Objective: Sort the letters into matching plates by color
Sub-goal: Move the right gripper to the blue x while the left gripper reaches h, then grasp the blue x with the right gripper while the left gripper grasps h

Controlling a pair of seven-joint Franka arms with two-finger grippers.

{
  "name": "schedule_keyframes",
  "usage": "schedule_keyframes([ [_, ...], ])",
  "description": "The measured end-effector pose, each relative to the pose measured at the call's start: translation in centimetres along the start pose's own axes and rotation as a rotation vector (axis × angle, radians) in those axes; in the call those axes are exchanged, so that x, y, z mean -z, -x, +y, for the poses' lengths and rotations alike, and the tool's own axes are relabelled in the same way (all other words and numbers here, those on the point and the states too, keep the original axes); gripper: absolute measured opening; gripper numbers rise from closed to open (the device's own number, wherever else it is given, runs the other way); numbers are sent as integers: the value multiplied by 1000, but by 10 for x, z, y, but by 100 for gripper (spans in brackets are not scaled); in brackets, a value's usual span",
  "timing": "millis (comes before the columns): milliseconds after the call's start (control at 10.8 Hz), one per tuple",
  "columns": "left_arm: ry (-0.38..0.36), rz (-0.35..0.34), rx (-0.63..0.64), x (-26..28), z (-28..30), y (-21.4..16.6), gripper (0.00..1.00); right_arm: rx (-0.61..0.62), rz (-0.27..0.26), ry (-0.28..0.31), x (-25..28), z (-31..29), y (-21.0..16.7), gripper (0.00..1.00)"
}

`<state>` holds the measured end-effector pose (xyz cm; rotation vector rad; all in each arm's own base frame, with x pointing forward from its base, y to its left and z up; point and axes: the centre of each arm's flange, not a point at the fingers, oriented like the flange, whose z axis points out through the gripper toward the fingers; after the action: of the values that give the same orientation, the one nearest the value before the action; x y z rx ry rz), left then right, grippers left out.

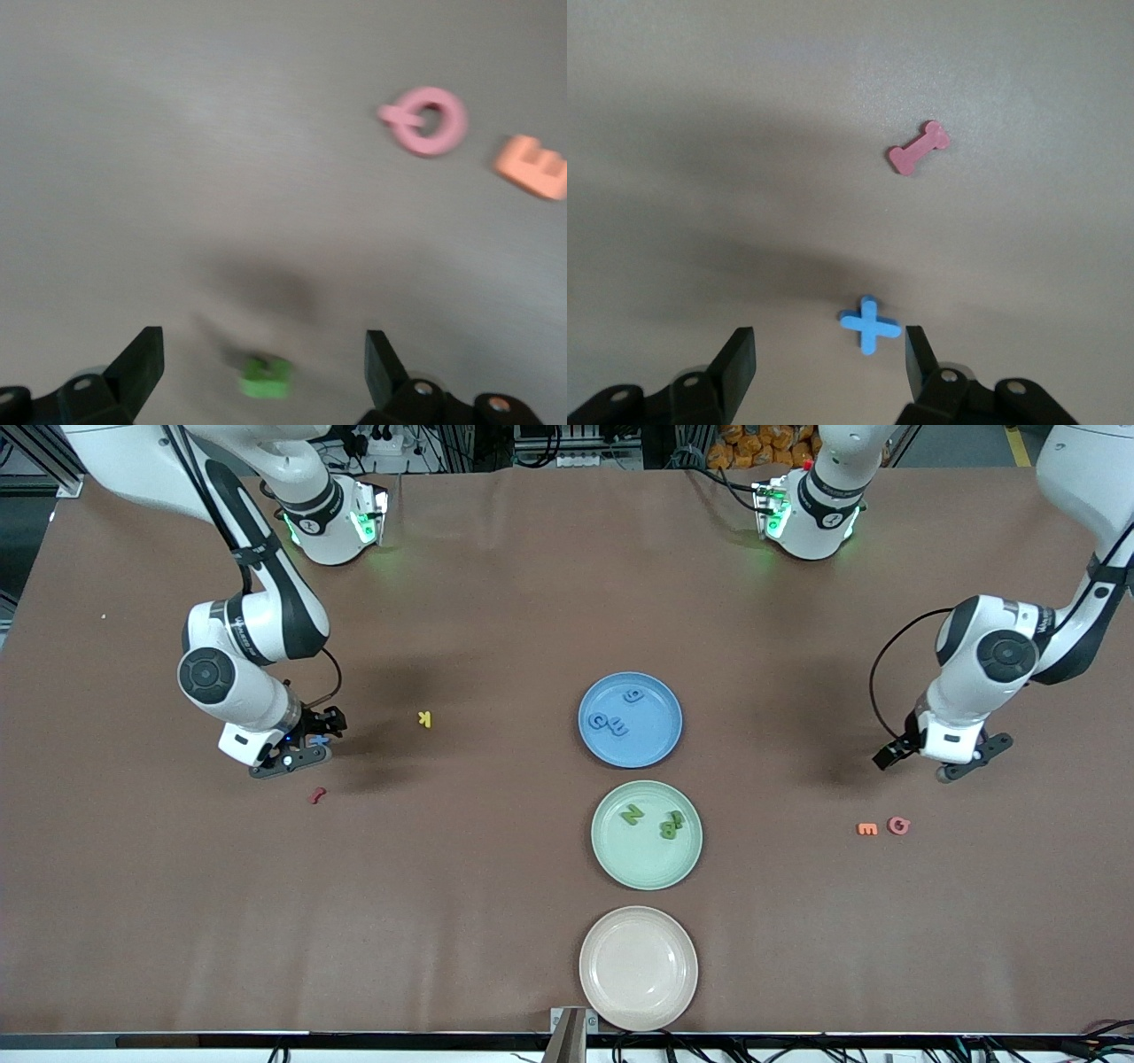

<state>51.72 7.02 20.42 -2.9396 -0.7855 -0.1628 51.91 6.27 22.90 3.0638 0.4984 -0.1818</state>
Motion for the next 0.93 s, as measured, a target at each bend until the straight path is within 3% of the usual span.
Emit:
schedule_keyframes([
  [463, 22, -30, 48, -15, -10, 7, 100, 317, 13, 127, -25, 3, 6, 75],
  [926, 46, -63, 67, -30, -4, 15, 100, 468, 25, 130, -66, -9, 5, 72],
])
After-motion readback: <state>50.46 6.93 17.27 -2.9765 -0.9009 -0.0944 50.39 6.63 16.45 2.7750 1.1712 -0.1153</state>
